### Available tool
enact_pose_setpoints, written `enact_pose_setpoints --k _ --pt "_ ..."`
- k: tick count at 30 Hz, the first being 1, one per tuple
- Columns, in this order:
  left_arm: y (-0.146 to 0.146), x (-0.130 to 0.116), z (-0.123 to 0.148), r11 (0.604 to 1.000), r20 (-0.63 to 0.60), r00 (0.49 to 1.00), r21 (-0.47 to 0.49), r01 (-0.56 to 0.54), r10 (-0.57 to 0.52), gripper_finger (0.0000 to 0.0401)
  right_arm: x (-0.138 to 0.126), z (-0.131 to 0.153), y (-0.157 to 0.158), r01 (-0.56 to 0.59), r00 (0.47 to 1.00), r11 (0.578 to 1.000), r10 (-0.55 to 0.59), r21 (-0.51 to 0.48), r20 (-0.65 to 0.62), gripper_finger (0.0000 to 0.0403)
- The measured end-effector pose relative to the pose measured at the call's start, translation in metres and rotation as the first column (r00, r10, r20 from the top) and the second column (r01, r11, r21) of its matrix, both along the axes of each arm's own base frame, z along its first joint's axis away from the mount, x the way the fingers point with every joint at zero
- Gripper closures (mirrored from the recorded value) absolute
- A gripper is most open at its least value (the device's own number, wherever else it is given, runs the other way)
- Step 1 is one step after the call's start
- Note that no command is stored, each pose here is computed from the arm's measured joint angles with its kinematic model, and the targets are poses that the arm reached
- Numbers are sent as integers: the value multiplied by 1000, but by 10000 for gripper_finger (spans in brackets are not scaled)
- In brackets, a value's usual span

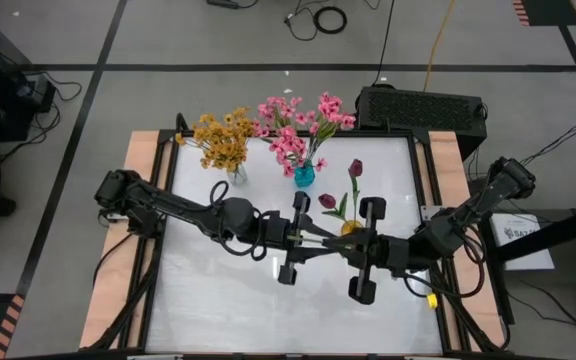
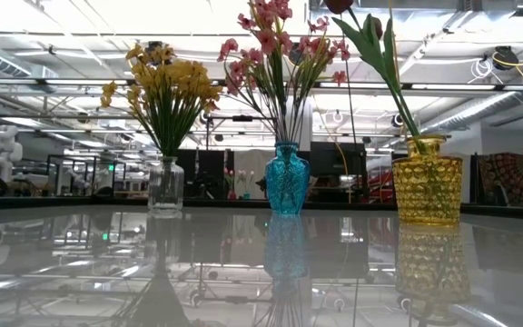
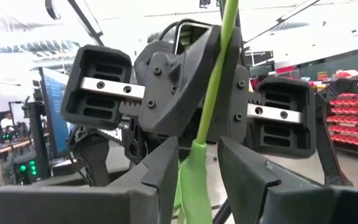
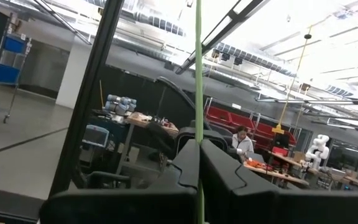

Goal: Sort flowers into vase by color
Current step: Put the red flower into the yellow vase

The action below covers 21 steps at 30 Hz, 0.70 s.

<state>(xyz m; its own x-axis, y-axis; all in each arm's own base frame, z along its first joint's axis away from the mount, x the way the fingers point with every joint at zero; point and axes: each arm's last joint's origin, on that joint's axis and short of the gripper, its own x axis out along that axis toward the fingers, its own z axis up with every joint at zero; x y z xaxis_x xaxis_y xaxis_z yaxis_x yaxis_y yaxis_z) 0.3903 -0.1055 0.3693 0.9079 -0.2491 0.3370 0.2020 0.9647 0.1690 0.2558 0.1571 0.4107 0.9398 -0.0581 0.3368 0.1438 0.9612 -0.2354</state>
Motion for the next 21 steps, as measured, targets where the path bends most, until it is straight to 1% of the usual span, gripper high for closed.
enact_pose_setpoints --k 2,4,9,10,13,16,18,21 --pt "0 0 1 1000 12 1000 3 15 -15 288 0 0 0 0 1000 1000 0 -1 -1 403" --pt "0 -1 2 1000 21 999 5 24 -24 307 0 0 0 0 1000 1000 0 -2 -5 403" --pt "1 0 2 999 26 999 20 35 -36 384 0 -1 0 2 1000 1000 -2 1 -8 403" --pt "1 0 2 999 24 999 21 34 -35 390 0 -1 0 4 1000 1000 -4 2 -8 403" --pt "4 1 0 999 7 1000 26 28 -28 387 0 -1 0 14 1000 999 -14 37 -17 396" --pt "8 0 1 998 -22 1000 57 11 -9 389 -5 0 -1 58 998 995 -55 84 -39 368" --pt "12 -4 5 995 -44 999 93 -20 24 394 -13 3 1 85 995 991 -80 104 -52 339" --pt "16 -17 17 983 -51 994 163 -83 93 395 -28 10 6 72 996 991 -67 110 -53 288"
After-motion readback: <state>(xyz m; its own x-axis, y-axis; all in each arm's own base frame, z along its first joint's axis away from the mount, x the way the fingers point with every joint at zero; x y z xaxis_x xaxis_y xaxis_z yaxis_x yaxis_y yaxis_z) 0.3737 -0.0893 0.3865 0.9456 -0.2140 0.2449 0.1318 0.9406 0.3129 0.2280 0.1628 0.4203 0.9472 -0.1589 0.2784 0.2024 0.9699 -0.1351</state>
